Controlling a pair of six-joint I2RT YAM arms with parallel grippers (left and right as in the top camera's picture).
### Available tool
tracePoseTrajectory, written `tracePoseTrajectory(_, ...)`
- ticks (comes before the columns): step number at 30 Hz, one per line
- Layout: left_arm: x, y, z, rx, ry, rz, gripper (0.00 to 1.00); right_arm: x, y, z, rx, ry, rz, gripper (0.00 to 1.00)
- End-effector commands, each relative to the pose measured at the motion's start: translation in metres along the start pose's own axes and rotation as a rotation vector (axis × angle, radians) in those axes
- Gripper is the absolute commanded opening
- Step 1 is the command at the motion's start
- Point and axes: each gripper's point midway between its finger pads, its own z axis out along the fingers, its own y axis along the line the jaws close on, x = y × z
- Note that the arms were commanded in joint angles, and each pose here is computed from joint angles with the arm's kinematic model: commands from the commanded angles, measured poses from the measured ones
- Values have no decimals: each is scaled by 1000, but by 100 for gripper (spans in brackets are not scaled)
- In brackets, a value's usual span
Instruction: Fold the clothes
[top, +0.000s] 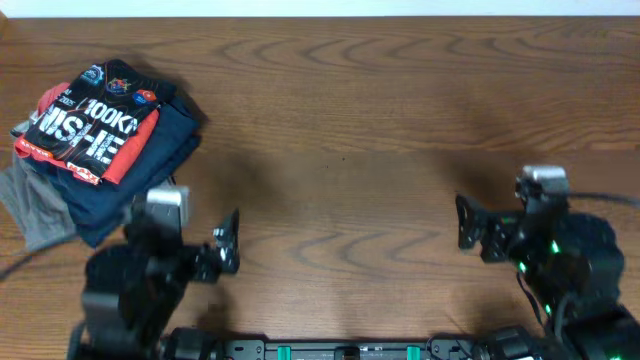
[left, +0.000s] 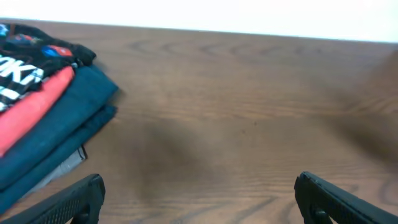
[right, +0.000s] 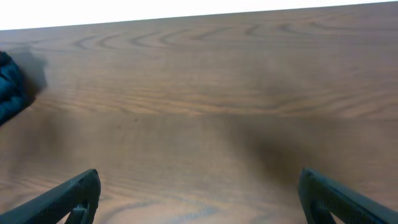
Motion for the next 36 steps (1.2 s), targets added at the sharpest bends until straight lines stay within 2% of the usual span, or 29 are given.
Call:
tracePoseTrajectory(1,3,-1,-21,3,-72,-3,98,9,-7,-9,27,-5,4,99)
tracePoseTrajectory(8,12,-2,-41,10,-111,2,98,40,-14,-17,52,105,0,99)
tracePoseTrajectory(15,31,1,-40,-2,-36,-7,98,69,-21,-22,79,226,-5,99)
tracePoseTrajectory(21,48,4,-40,-14,35,-15,98,79,-24,-25,95,266,-10,99)
tracePoseTrajectory(25,59,6,-40,-21,78,-20,98,67,-27,-28,102,166,-41,99)
tracePoseTrajectory(30,67,7,-41,-26,113,-24,98,46,-24,-18,64,-62,-163,99)
tracePoseTrajectory(36,73,8,-42,-30,138,-27,98,39,-24,3,51,-319,-208,99)
